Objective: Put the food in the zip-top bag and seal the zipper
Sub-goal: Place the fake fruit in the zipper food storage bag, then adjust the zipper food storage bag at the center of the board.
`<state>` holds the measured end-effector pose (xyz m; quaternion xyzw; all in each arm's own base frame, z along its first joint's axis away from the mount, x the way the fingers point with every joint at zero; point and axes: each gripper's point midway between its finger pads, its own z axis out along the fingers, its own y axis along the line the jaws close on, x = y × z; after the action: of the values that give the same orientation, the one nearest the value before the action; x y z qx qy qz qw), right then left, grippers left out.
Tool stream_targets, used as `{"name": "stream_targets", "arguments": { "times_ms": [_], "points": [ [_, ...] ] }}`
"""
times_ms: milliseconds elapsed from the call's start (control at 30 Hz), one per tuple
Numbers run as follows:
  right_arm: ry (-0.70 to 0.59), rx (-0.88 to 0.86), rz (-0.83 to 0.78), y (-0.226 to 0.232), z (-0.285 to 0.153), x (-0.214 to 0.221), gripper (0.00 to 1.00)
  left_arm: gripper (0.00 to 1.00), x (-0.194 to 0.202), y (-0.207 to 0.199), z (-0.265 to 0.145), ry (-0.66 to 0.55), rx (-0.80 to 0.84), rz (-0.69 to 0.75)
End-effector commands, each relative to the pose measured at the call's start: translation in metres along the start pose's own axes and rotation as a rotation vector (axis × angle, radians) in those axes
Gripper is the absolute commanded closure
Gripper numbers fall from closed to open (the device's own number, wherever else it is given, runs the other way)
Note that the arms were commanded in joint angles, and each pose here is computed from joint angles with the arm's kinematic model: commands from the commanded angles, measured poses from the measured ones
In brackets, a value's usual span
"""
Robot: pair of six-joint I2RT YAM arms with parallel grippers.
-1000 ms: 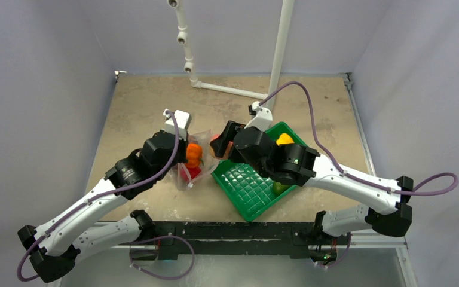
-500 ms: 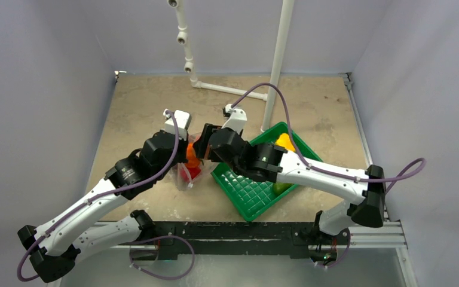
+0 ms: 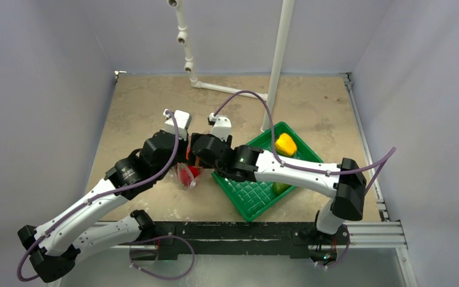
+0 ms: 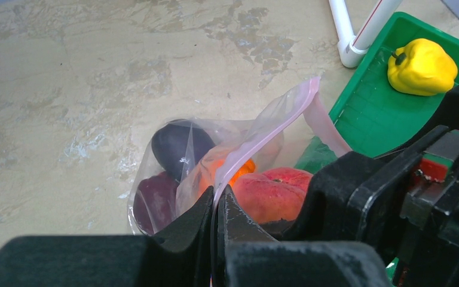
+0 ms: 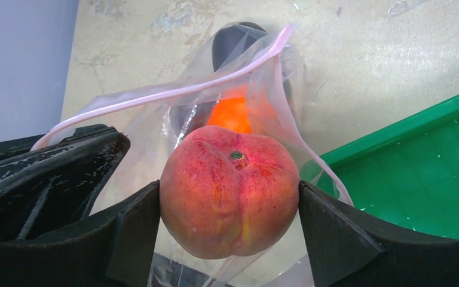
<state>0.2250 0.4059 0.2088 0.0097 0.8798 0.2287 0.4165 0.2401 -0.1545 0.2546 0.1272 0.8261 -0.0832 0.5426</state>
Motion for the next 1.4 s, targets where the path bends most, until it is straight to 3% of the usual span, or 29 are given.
{"name": "stream_targets", "arguments": {
  "times_ms": [0,167,433,867,1067,1367],
  "points": [
    [-0.057,-0.083,0.059,0.025,-0.024,-0.031,0.14,1.00,-0.005,-0.002,-0.002,-0.029,0.012,-0.013],
    [-0.078,-0.110,0.064,0.032,-0.033,-0.040,0.06,1.00,-0.005,-0.002,-0.002,-0.028,0.011,-0.013],
    [-0.109,-0.082,0.106,0.025,-0.049,-0.051,0.05,1.00,-0.005,-0.002,-0.002,-0.028,0.012,-0.013],
    [-0.139,0.000,0.233,-0.017,-0.072,-0.057,0.13,1.00,-0.005,-0.002,-0.001,-0.024,0.012,-0.011],
    [-0.071,0.040,0.211,-0.026,-0.058,-0.029,0.18,1.00,-0.004,-0.003,0.000,-0.022,0.013,-0.010],
    [-0.054,0.131,0.151,-0.036,-0.030,-0.006,0.32,1.00,-0.004,-0.003,0.000,-0.021,0.012,-0.010]
  ]
}}
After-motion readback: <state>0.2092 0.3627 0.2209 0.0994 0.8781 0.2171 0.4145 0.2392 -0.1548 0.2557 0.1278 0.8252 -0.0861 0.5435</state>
